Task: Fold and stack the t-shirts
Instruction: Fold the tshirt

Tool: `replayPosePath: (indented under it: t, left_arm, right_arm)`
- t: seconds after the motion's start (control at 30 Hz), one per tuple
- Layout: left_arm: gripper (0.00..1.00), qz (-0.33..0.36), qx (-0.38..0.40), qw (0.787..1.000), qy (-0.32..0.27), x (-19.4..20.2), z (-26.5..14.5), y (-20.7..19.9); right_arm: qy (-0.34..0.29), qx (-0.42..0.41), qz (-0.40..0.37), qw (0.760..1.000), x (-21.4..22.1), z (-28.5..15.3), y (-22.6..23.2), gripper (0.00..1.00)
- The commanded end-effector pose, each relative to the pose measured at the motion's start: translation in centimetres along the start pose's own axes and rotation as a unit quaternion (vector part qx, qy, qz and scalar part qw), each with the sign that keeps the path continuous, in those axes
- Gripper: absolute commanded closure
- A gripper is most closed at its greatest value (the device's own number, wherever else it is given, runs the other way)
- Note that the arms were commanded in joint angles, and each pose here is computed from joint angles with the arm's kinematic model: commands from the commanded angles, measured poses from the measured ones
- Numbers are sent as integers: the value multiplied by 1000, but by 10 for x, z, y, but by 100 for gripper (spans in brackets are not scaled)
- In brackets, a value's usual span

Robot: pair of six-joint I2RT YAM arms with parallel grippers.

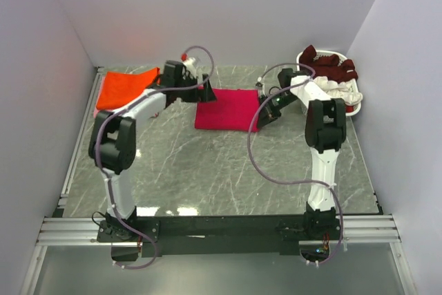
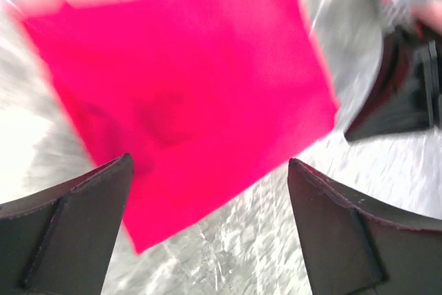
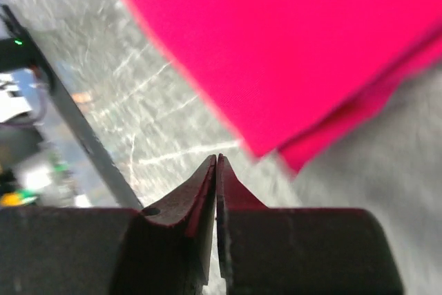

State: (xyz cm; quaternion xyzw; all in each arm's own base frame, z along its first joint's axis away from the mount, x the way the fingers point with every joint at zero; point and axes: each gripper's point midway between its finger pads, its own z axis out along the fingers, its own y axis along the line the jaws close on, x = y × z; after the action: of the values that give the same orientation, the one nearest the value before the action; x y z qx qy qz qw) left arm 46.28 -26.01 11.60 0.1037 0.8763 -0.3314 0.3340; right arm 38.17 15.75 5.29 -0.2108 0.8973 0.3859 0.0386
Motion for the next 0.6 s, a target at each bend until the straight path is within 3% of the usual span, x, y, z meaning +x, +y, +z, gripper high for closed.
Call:
replayPosePath:
  t: [0.0,0.13,0.23,0.57]
  left_arm:
    - [1,25,-41,992,-117,-83,-52,-3]
    - [1,-55,-23,996,-62,-68,-33,34]
    - [1,-66,-13,997,-44,-71,-22,41]
    - [10,-87,-12,996,14,-48,34,76]
  right_arm:
    - [-69,87,-122,986,-18,-67,40,86]
    - [-122,148,-170,967,-17,-92,49,72]
    - [-167,167,-200,951,-15,-105,63,61]
    - [-187,125,-214,951,6,-104,93,57]
